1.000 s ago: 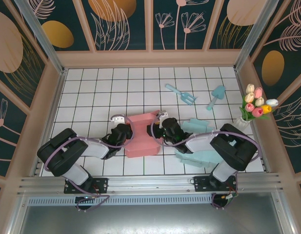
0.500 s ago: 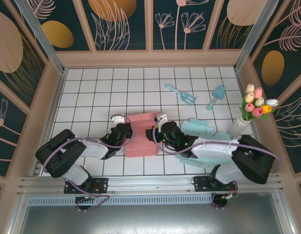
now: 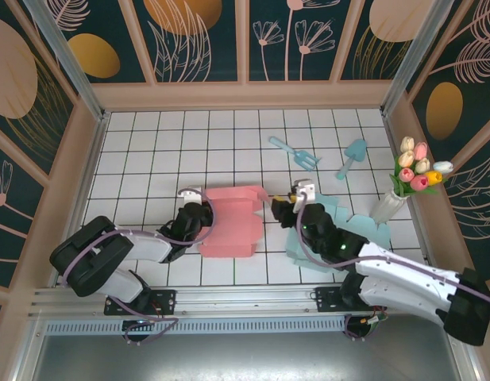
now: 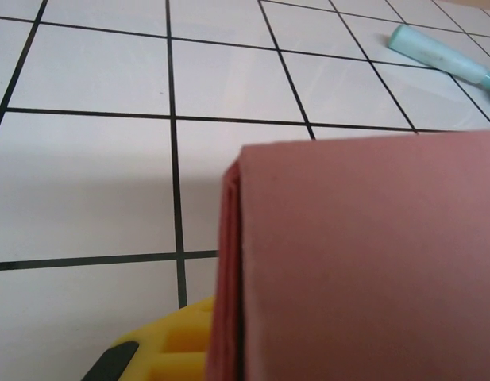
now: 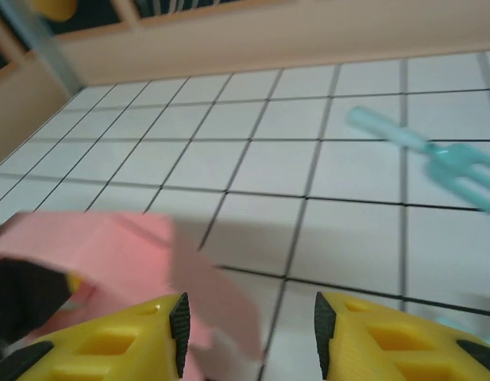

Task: Fold the paper box

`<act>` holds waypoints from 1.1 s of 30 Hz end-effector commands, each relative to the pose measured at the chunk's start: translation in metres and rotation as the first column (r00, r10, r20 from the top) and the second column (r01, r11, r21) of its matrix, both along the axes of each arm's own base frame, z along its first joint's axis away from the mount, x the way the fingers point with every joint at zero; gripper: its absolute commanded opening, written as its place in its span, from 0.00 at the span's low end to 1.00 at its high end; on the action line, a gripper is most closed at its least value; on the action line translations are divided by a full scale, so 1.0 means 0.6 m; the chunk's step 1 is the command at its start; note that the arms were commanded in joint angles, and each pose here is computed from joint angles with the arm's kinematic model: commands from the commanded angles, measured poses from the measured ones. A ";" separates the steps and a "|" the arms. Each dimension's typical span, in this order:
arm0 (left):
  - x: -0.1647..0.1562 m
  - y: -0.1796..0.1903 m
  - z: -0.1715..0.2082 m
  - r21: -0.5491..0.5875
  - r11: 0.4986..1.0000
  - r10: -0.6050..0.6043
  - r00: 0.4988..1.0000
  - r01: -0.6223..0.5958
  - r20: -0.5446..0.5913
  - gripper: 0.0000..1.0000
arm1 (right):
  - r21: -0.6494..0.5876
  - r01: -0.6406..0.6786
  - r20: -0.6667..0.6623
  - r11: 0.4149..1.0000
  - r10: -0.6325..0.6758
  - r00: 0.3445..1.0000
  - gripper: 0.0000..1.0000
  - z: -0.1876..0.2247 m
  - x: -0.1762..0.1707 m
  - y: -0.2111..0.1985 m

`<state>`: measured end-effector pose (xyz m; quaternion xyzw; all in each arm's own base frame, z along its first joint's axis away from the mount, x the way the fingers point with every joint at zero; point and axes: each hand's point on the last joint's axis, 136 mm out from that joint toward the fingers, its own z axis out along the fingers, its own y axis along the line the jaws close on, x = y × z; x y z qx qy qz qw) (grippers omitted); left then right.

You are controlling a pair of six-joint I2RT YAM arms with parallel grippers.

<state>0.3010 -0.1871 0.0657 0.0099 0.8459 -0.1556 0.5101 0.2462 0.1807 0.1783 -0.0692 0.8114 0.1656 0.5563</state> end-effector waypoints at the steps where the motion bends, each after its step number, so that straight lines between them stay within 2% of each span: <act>1: -0.001 -0.011 0.029 -0.022 0.998 -0.056 0.996 0.058 0.069 0.00 | -0.118 -0.083 0.015 0.990 0.086 0.996 0.48 -0.040 -0.002 0.005; 6: -0.005 -0.009 0.030 -0.011 0.998 -0.067 0.995 0.068 0.071 0.00 | -0.170 -0.302 -0.013 0.938 0.305 0.952 0.48 -0.066 -0.020 0.073; 10: -0.008 -0.016 0.032 -0.012 0.995 -0.098 0.992 0.099 0.073 0.00 | -0.204 -0.382 -0.010 0.901 0.388 0.922 0.48 -0.069 -0.027 0.108; 20: -0.019 -0.041 0.026 0.012 0.979 -0.205 0.977 0.205 0.065 0.00 | -0.238 -0.471 0.038 0.849 0.493 0.869 0.48 -0.060 -0.037 0.142; 25: -0.017 -0.049 0.016 0.016 0.976 -0.218 0.975 0.217 0.041 0.00 | -0.248 -0.523 0.076 0.816 0.554 0.829 0.48 -0.048 -0.049 0.165; 33: -0.001 -0.051 0.000 0.010 0.985 -0.170 0.985 0.170 -0.008 0.00 | -0.244 -0.463 0.092 0.852 0.496 0.863 0.48 -0.041 -0.024 0.178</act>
